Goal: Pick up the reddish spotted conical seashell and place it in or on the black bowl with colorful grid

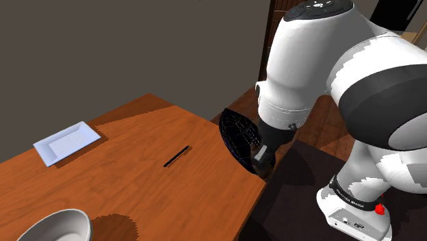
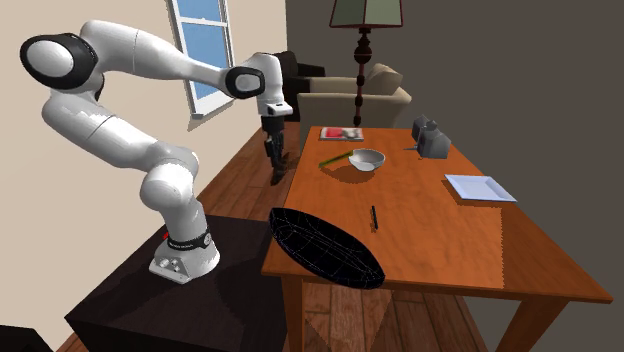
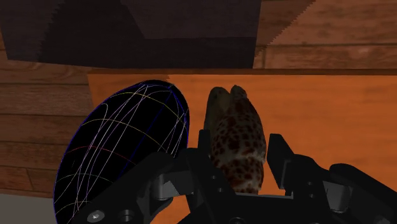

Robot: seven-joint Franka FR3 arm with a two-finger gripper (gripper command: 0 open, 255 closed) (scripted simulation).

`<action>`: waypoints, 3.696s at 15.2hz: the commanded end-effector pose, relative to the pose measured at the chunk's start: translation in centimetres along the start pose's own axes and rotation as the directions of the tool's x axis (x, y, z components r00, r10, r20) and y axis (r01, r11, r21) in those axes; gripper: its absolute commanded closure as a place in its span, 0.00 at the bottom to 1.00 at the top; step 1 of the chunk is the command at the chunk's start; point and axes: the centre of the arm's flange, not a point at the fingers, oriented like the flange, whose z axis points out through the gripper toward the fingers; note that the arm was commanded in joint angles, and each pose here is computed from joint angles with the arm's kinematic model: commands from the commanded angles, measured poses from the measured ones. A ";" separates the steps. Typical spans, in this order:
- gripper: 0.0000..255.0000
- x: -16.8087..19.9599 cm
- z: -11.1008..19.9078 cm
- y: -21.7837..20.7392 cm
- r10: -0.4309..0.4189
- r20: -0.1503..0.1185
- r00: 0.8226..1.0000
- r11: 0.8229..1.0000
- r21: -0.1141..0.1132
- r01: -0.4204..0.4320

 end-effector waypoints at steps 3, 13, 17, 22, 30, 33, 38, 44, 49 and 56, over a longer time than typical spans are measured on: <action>1.00 0.1 -2.2 0.1 0.000 0.000 1.000 1.000 0.000 0.000; 1.00 5.2 -4.2 4.8 0.000 0.000 1.000 1.000 0.000 0.000; 1.00 9.2 -3.9 8.2 0.000 0.000 1.000 1.000 0.000 0.000; 1.00 14.1 -3.4 12.6 0.000 0.000 1.000 1.000 0.000 0.000; 1.00 16.7 -0.6 14.8 0.000 0.000 1.000 1.000 0.000 0.000; 1.00 16.6 1.0 14.6 0.000 0.000 1.000 1.000 0.000 0.000; 1.00 16.4 3.6 14.3 0.000 0.000 1.000 1.000 0.000 0.000; 1.00 16.3 5.1 14.1 0.000 0.000 1.000 1.000 0.000 0.000; 0.00 16.3 5.1 14.1 0.000 0.000 1.000 1.000 0.000 0.000; 0.00 16.3 2.4 14.1 0.000 0.000 1.000 1.000 0.000 0.000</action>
